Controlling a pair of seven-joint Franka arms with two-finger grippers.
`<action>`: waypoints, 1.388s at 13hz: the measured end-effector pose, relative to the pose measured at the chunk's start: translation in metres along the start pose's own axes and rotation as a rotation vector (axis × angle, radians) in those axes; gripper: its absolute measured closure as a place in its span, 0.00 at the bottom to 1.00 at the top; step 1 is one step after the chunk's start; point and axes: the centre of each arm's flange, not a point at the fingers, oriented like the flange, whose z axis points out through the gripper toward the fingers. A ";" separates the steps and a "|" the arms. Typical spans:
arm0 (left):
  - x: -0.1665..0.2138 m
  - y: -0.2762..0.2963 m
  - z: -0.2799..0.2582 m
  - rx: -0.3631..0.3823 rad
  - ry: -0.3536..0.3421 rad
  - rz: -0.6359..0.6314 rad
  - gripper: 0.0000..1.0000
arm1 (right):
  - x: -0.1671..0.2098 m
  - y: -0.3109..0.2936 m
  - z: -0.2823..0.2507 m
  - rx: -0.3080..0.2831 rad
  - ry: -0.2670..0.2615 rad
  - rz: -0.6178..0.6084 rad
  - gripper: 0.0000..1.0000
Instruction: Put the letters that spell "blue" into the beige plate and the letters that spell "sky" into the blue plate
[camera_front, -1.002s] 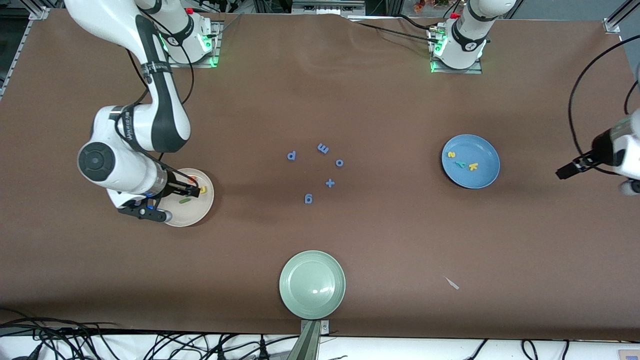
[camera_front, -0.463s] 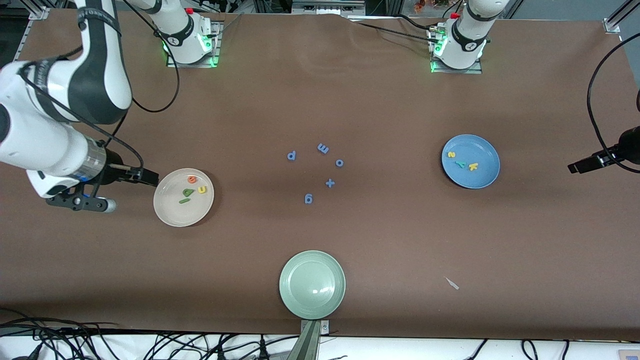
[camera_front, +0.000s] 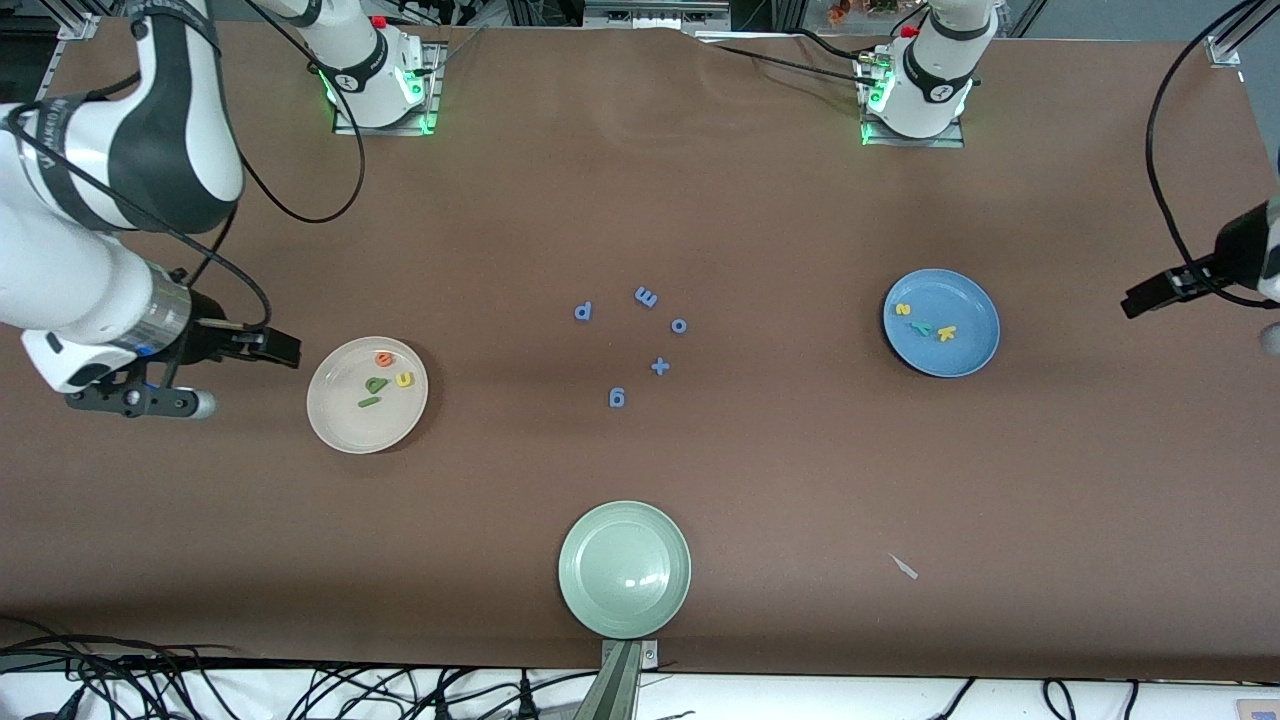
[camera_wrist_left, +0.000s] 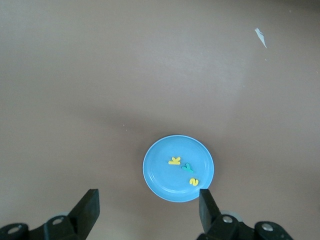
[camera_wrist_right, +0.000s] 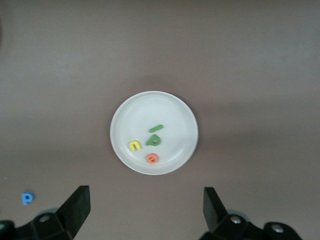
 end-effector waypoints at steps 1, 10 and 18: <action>-0.005 0.011 -0.004 -0.008 0.000 0.014 0.11 | -0.010 0.012 -0.009 0.007 0.003 0.001 0.00; -0.036 0.027 -0.032 -0.011 -0.003 0.141 0.08 | -0.060 0.044 -0.048 0.046 -0.002 0.018 0.00; -0.041 0.033 -0.032 -0.006 -0.017 0.173 0.01 | -0.074 0.028 -0.043 0.028 -0.103 -0.020 0.00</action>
